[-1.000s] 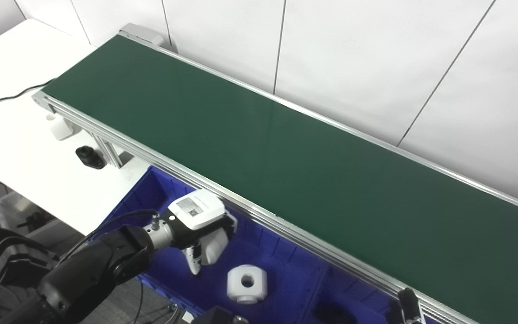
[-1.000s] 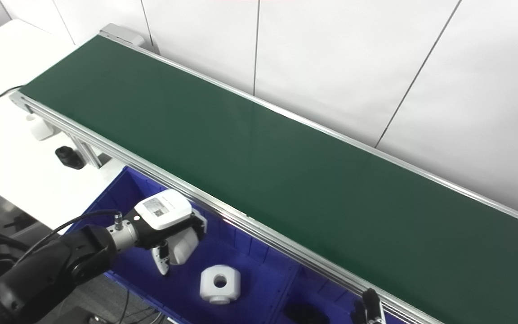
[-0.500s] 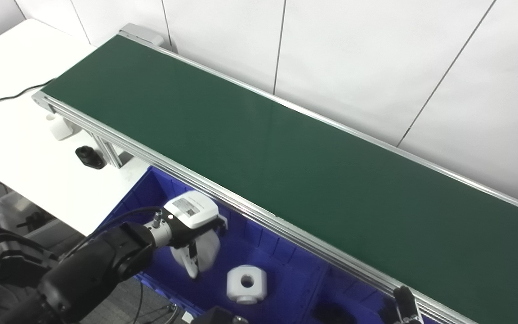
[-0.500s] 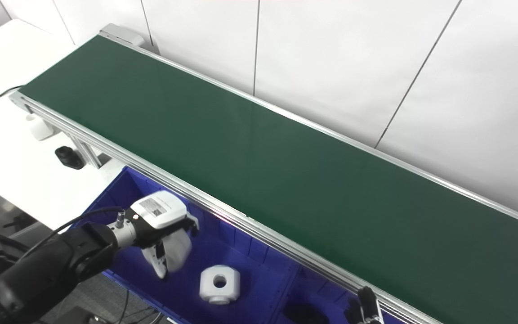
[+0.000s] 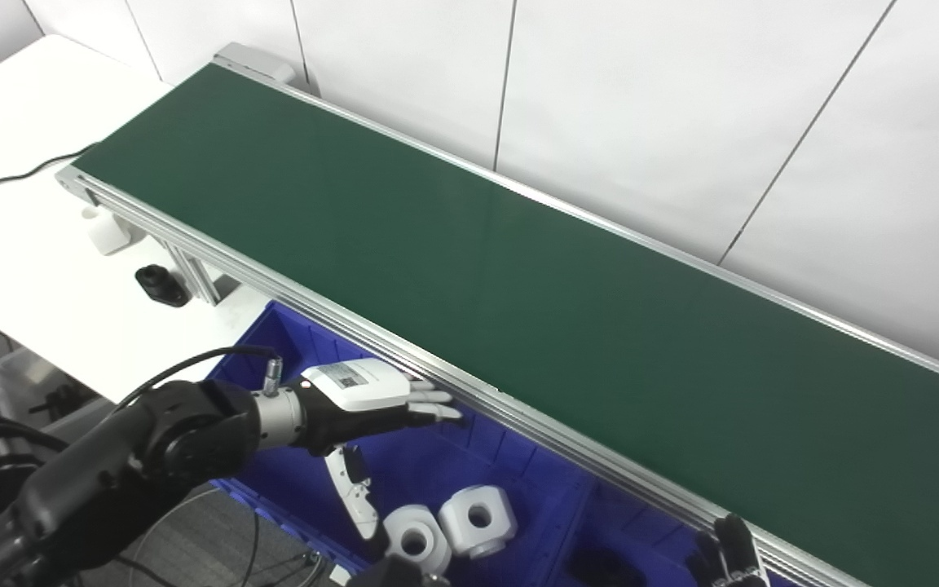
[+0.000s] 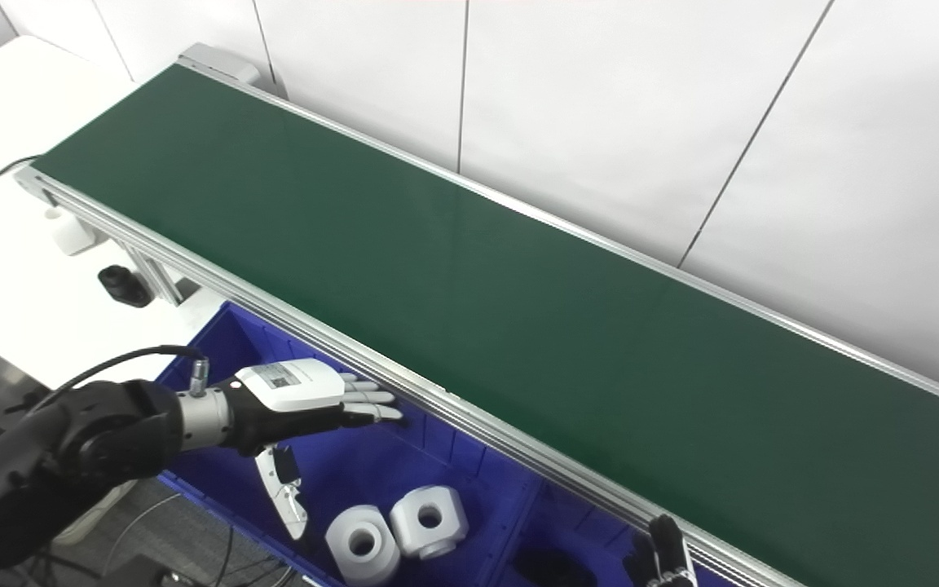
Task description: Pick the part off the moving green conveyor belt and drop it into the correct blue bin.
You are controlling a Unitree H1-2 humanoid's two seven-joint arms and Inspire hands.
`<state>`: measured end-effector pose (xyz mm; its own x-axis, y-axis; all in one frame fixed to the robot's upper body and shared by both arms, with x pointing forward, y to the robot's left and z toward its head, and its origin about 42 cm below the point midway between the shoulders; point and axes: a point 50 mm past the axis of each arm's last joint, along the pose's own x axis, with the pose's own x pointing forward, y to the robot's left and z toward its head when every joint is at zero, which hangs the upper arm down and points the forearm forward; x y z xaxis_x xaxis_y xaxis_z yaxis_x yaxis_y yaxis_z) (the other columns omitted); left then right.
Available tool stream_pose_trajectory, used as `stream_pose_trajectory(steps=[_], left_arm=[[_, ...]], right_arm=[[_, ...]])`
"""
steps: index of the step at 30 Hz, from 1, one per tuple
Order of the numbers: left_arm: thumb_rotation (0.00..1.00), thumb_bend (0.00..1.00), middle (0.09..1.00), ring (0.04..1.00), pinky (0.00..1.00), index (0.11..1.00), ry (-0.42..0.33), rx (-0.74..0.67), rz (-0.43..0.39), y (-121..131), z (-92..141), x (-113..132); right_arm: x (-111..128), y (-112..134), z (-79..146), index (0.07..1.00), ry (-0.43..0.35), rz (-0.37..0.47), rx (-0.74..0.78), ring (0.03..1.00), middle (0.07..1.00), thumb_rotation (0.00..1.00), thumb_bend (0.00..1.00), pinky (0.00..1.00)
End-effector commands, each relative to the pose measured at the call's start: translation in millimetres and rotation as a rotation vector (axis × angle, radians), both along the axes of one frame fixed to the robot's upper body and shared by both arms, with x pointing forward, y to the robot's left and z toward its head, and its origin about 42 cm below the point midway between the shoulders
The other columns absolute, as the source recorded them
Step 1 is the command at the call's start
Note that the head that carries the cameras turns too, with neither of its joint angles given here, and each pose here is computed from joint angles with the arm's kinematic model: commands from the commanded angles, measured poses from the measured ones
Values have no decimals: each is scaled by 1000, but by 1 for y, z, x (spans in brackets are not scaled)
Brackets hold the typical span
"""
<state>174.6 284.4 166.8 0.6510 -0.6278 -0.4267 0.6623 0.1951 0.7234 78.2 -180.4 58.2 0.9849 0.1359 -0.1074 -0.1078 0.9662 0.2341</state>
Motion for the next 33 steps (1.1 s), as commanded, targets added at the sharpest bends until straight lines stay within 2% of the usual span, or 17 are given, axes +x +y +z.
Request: stream_pose_trajectory(steps=[1, 2, 4, 6, 7, 8, 9, 11, 13, 15, 17, 19, 21, 25, 28, 33], left_arm=[[594, 981, 784, 751, 681, 799, 22, -289, 42, -8, 38, -6], [581, 975, 755, 719, 645, 773, 45, -400, 52, -12, 47, -8], [608, 985, 740, 705, 635, 754, 27, -664, 88, -29, 53, -16], [615, 990, 775, 744, 679, 780, 4, -873, 170, -45, 50, -23], [605, 994, 812, 794, 727, 827, 3, -929, 201, -49, 48, -25], [604, 986, 843, 831, 772, 868, -14, -998, 245, -56, 40, -26], [626, 973, 904, 897, 859, 938, -39, -1061, 295, -63, 27, -25], [706, 996, 977, 973, 947, 990, -74, -1120, 423, -80, 1, -27], [736, 994, 991, 989, 976, 996, -59, -1132, 512, -91, -23, -29], [783, 997, 999, 998, 996, 1000, -46, -1099, 546, -92, -49, -28], [794, 990, 1000, 1000, 999, 1000, -20, -1032, 533, -84, -75, -28], [801, 949, 1000, 1000, 1000, 1000, -9, -911, 465, -71, -92, -25], [759, 929, 1000, 1000, 1000, 1000, 1, -826, 404, -56, -100, -21], [729, 946, 1000, 1000, 1000, 1000, 15, -782, 371, -41, -105, -16], [774, 932, 1000, 1000, 1000, 1000, 2, -753, 356, -35, -105, -14], [788, 898, 1000, 1000, 1000, 1000, 5, -736, 340, -32, -103, -9]], right_arm=[[1, 2, 11, 922, -36, 0, 1, 929, 942, 1000, 977, 914], [0, 2, 11, 921, -35, 0, -4, 926, 939, 1000, 977, 910], [0, 3, 12, 922, -36, 3, -14, 925, 938, 1000, 976, 908], [0, 7, 12, 920, -36, 4, -17, 923, 936, 1000, 976, 907], [0, 9, 13, 919, -37, 4, -18, 920, 934, 1000, 977, 904], [0, 11, 13, 918, -38, 3, -25, 917, 931, 1000, 977, 899], [1, 15, 13, 917, -36, 1, -29, 912, 927, 1000, 978, 892], [2, 24, 13, 916, -33, 0, -36, 913, 923, 1000, 984, 892], [3, 34, 13, 916, -30, 2, -47, 913, 922, 1000, 992, 891], [5, 44, 12, 915, -27, 4, -52, 913, 921, 1000, 1000, 891], [7, 55, 11, 913, -27, 0, -55, 915, 921, 1000, 1000, 895], [9, 67, 9, 913, -26, -6, -58, 916, 922, 1000, 1000, 896], [13, 79, 8, 915, -21, -10, -61, 917, 922, 1000, 994, 899], [21, 96, 8, 921, -25, -20, -57, 928, 932, 1000, 969, 911], [25, 103, 7, 933, -36, -20, -78, 936, 943, 1000, 941, 910], [31, 108, 7, 940, -30, -15, -112, 950, 958, 1000, 930, 936]])
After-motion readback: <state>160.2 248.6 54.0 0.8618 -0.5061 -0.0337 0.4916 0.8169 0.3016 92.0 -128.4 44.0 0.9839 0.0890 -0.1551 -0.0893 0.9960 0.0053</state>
